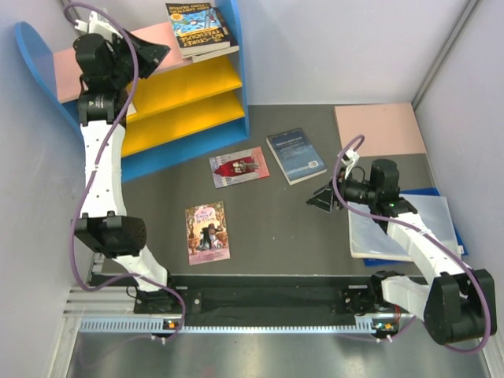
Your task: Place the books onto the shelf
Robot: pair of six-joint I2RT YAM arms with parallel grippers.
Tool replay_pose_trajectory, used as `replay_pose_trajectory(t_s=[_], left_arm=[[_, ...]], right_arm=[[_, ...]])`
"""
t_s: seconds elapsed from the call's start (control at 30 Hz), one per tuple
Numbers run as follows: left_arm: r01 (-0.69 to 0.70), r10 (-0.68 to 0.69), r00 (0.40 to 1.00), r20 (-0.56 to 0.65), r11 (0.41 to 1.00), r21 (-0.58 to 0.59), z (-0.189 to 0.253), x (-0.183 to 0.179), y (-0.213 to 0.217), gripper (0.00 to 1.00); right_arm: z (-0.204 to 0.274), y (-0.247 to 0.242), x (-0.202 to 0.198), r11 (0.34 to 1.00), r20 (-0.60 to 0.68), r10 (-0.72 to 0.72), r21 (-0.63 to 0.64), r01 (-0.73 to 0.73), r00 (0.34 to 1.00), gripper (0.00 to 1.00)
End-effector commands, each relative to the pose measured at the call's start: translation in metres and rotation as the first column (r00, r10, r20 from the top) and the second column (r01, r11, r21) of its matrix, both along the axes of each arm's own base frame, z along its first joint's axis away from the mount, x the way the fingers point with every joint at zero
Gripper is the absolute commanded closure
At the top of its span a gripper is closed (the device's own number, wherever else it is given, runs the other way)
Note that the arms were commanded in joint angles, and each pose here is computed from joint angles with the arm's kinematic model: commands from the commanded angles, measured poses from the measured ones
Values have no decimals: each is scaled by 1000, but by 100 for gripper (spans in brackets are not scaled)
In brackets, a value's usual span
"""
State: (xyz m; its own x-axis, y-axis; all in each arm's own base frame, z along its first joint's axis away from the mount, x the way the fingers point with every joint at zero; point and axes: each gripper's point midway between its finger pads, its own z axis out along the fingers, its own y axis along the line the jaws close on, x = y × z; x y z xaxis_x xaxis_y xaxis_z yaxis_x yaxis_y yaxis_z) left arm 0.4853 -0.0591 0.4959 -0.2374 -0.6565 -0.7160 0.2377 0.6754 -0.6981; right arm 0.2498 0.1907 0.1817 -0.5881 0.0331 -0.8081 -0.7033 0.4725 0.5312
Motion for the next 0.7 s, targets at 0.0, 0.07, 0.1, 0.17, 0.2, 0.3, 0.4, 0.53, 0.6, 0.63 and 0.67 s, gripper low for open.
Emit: replay_pose_trajectory(t_s=[0.0, 0.07, 0.1, 0.17, 0.2, 0.3, 0.4, 0.53, 0.6, 0.63, 0.67], left_arm=[[-37, 41, 985, 165, 999, -25, 44, 3, 8, 100], [-21, 28, 987, 155, 999, -46, 38, 15, 6, 100], [-21, 28, 989, 144, 998, -54, 33, 21, 7, 100], [-20, 30, 991, 129, 997, -73, 25, 32, 7, 100], [-23, 33, 991, 129, 997, -77, 23, 35, 9, 100], [-48, 60, 988, 140, 995, -83, 20, 44, 13, 100], [-69, 83, 983, 164, 994, -86, 24, 49, 17, 100], [-68, 85, 978, 190, 993, -93, 28, 54, 18, 100], [-70, 88, 978, 191, 993, -97, 27, 56, 18, 100], [-72, 89, 978, 190, 993, -98, 27, 58, 19, 100], [-71, 89, 977, 192, 993, -99, 26, 59, 19, 100]], right_arm=[[13, 3, -2, 1000, 69, 25, 17, -26, 997, 38], [13, 4, -3, 999, 68, 27, 19, -29, 997, 38], [13, 3, -3, 999, 69, 26, 20, -27, 997, 38], [13, 3, -4, 999, 70, 25, 21, -26, 997, 38], [14, 4, -5, 999, 71, 26, 22, -28, 997, 38], [14, 4, -6, 999, 67, 25, 24, -27, 997, 38], [15, 3, -8, 999, 70, 24, 26, -26, 997, 38], [13, 3, -8, 999, 68, 23, 25, -25, 997, 38], [13, 3, -8, 999, 63, 21, 25, -23, 998, 38], [12, 3, -8, 999, 63, 22, 24, -23, 998, 38], [12, 3, -8, 999, 62, 21, 25, -23, 998, 38]])
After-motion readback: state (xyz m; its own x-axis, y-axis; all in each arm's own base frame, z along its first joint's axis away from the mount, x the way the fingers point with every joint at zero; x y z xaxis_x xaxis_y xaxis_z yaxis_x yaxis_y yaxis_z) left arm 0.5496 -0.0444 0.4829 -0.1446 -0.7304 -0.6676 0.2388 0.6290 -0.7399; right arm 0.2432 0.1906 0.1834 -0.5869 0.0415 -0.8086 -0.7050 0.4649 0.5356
